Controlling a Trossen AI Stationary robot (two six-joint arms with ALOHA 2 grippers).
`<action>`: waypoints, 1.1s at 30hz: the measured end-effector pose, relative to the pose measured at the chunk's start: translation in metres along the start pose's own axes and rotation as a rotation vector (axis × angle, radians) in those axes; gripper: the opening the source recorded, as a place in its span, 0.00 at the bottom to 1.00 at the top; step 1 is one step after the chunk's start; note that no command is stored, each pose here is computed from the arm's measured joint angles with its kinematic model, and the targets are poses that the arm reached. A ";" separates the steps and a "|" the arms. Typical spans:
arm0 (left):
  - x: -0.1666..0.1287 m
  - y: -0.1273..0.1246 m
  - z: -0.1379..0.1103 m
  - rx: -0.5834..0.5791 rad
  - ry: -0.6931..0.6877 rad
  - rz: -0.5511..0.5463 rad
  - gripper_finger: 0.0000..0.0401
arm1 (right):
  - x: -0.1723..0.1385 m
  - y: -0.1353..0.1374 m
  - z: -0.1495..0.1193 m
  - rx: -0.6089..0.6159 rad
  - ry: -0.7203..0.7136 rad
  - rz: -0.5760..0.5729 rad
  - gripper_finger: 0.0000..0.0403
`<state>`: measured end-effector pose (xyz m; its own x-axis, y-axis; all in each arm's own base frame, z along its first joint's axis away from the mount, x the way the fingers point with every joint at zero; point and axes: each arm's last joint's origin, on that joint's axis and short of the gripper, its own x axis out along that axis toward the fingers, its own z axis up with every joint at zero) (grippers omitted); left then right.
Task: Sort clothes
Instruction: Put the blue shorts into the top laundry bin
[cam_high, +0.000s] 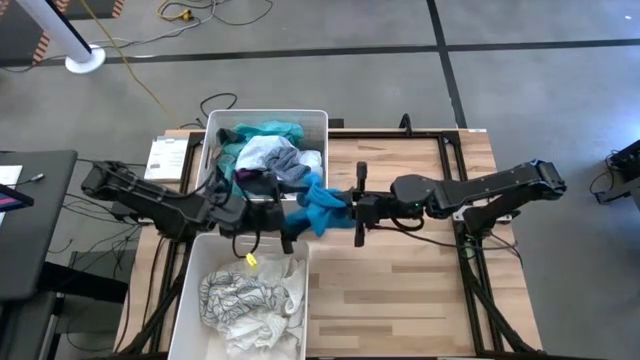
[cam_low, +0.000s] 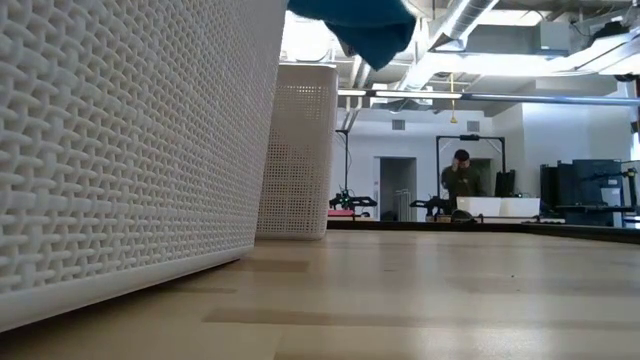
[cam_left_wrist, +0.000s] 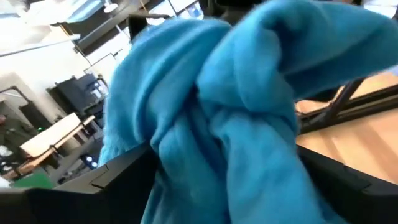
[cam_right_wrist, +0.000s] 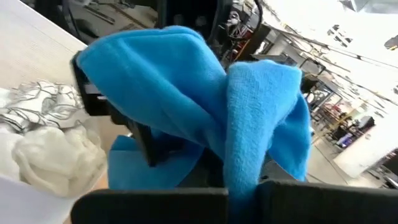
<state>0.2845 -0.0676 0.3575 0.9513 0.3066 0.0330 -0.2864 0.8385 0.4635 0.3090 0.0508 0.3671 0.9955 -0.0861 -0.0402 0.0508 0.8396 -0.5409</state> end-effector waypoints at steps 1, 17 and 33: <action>0.001 0.001 0.000 -0.005 -0.008 -0.009 0.80 | 0.000 0.000 0.000 0.006 -0.006 0.010 0.02; 0.005 0.003 -0.007 0.102 -0.009 -0.104 0.11 | 0.000 0.002 0.000 0.044 -0.026 0.056 0.11; -0.030 0.053 0.019 0.380 0.225 0.130 0.03 | -0.005 0.012 -0.008 0.011 0.208 -0.096 0.50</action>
<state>0.2425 -0.0412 0.3983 0.8496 0.5238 -0.0617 -0.2990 0.5747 0.7618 0.3035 0.0567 0.3541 0.9480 -0.2735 -0.1624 0.1460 0.8278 -0.5417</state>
